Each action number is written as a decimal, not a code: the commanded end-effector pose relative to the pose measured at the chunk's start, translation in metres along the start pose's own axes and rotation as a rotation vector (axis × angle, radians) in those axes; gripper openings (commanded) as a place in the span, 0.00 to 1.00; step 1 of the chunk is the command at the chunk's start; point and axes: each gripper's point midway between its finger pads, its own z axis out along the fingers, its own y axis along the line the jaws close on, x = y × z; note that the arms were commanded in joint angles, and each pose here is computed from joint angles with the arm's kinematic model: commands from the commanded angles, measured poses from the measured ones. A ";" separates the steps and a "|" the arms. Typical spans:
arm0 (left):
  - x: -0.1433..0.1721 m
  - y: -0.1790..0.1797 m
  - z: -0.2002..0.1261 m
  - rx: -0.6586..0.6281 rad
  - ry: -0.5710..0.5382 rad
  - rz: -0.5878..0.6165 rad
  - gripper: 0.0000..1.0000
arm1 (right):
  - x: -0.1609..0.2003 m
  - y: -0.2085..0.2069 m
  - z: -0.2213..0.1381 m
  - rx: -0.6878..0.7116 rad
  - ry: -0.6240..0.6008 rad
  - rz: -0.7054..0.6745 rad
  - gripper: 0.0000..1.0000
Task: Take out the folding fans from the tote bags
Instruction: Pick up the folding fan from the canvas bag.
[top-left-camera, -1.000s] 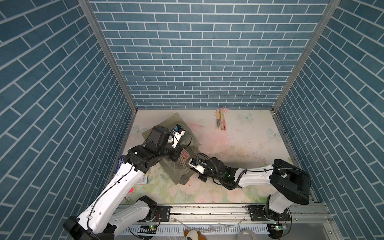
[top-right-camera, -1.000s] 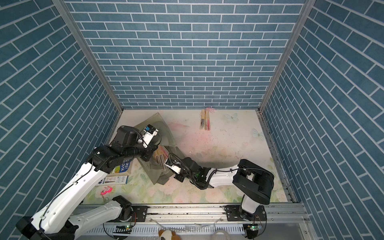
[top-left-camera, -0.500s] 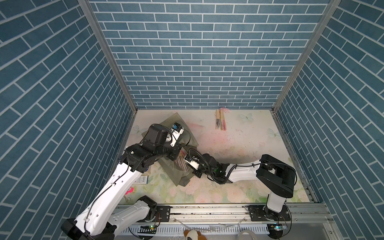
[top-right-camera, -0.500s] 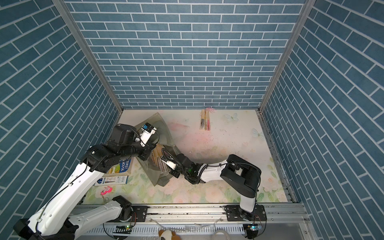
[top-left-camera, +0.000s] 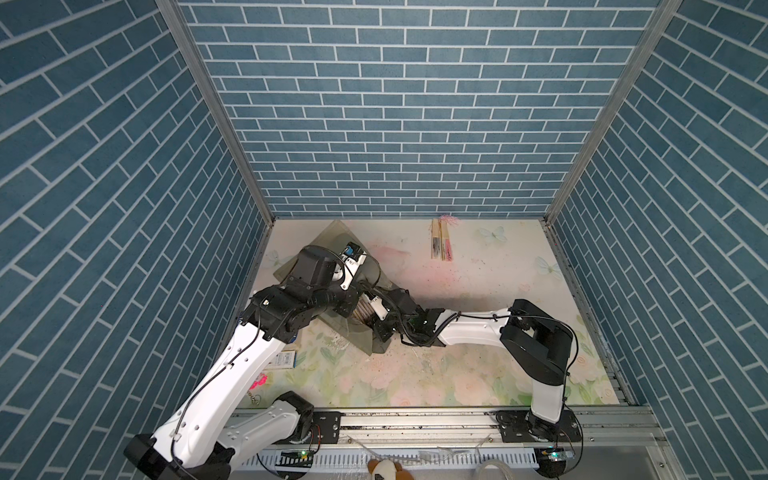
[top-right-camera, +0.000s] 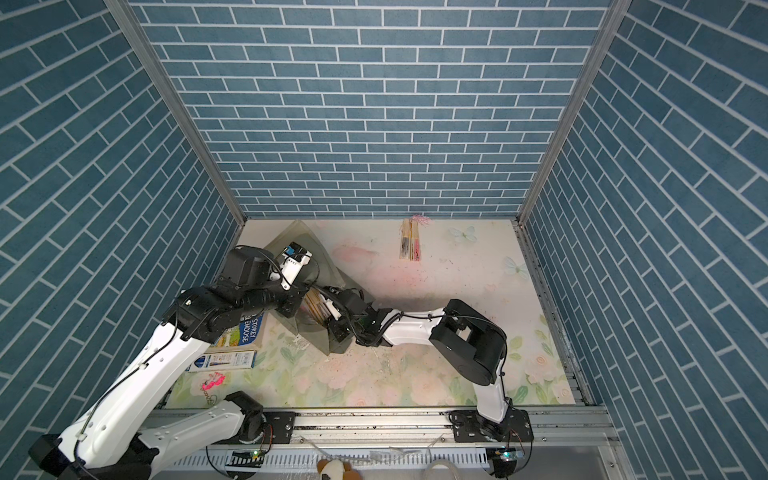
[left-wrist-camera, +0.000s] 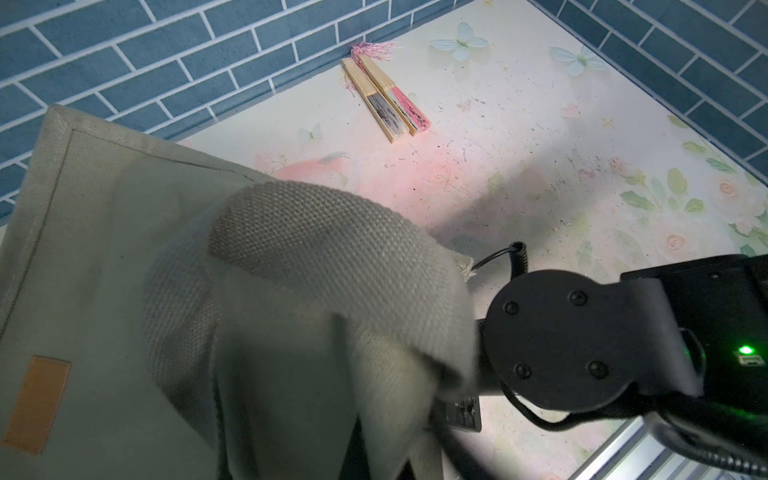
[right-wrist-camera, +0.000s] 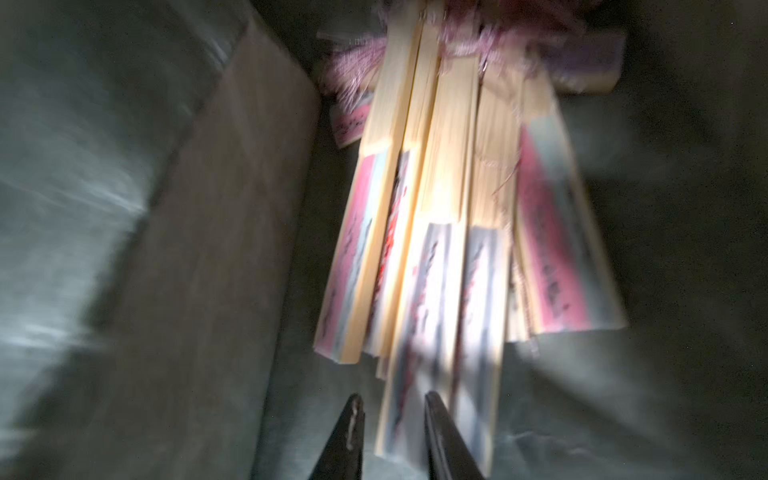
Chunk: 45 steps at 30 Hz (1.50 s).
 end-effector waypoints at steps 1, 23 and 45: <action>-0.016 -0.009 -0.012 0.047 -0.059 0.019 0.00 | 0.018 -0.010 0.014 0.021 0.082 0.150 0.30; -0.021 -0.016 -0.018 0.085 -0.042 0.020 0.00 | -0.004 0.005 -0.015 0.080 -0.058 -0.470 0.36; -0.022 -0.015 -0.020 0.075 -0.056 0.020 0.00 | 0.019 0.010 0.017 0.020 0.173 0.266 0.37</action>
